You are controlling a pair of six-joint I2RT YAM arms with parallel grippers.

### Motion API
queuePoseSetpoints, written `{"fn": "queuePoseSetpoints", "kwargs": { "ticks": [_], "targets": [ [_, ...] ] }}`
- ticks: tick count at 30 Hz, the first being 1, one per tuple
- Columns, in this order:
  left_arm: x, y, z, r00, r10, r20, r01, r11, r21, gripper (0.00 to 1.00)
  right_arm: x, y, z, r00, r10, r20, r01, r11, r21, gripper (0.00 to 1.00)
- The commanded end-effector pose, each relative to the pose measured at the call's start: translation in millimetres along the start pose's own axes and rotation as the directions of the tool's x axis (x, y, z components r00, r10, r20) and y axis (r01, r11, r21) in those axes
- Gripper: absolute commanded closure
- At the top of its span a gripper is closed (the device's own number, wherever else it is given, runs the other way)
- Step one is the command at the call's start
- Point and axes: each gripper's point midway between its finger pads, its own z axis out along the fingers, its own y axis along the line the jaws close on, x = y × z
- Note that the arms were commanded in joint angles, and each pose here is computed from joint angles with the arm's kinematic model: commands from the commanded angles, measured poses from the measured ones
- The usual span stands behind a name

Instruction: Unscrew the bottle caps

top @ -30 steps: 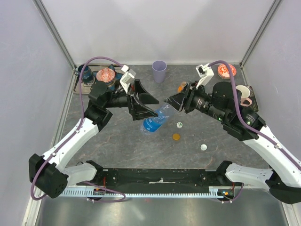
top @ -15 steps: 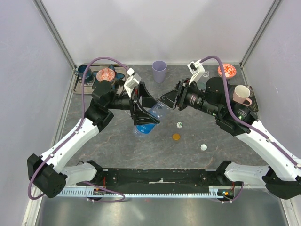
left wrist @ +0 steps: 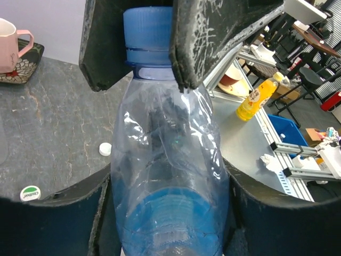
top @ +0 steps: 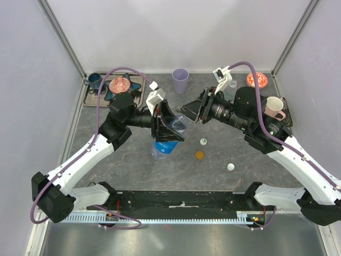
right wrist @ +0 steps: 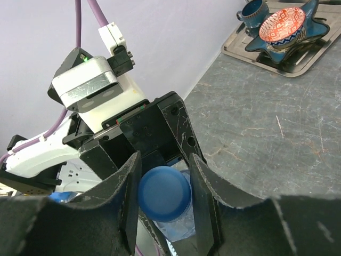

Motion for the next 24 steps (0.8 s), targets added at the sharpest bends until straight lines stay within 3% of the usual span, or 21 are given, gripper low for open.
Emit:
{"fn": "queuePoseSetpoints", "kwargs": {
  "ticks": [1,2,6,8,9,11,12,14,15,19,24],
  "targets": [
    [-6,-3,1,0.998,0.064,-0.004,-0.064,0.998,0.011,0.46,-10,9,-2,0.999,-0.007,0.038,0.008,0.999,-0.037,1.00],
    [-6,-2,1,0.998,0.070,-0.005,-0.070,0.998,0.006,0.46,-11,7,-3,0.999,-0.015,0.043,0.016,1.000,-0.025,0.78],
    [-9,14,0,0.993,0.114,0.009,-0.113,0.986,-0.122,0.47,-28,-3,-14,0.993,-0.057,0.102,0.050,0.996,0.072,0.33],
    [-9,24,-2,0.986,0.166,-0.004,-0.163,0.964,-0.211,0.47,-39,-4,-21,0.987,-0.073,0.142,0.059,0.993,0.103,0.24],
    [-16,42,-5,0.980,0.198,0.007,-0.185,0.926,-0.328,0.47,-46,-10,-24,0.982,-0.073,0.172,0.049,0.988,0.143,0.23],
    [-13,50,-6,0.972,0.233,-0.023,-0.220,0.878,-0.426,0.48,-51,-15,-27,0.977,-0.064,0.203,0.028,0.984,0.178,0.22],
    [-18,68,-14,0.969,0.246,-0.023,-0.218,0.810,-0.544,0.49,-51,-19,-28,0.976,-0.061,0.208,0.020,0.981,0.195,0.22],
    [-18,74,-16,0.963,0.266,-0.034,-0.231,0.758,-0.609,0.52,-53,-29,-27,0.972,-0.057,0.226,0.000,0.970,0.242,0.23],
    [-21,81,-21,0.961,0.276,-0.033,-0.224,0.702,-0.676,0.53,-52,-34,-25,0.973,-0.050,0.224,-0.011,0.965,0.263,0.23],
    [-26,88,-29,0.947,0.320,-0.040,-0.237,0.605,-0.760,0.54,-47,-48,-16,0.975,-0.041,0.217,-0.030,0.948,0.316,0.26],
    [-25,87,-28,0.935,0.346,-0.074,-0.269,0.560,-0.783,0.55,-43,-55,-4,0.979,-0.037,0.201,-0.032,0.944,0.329,0.29]
  ]
}}
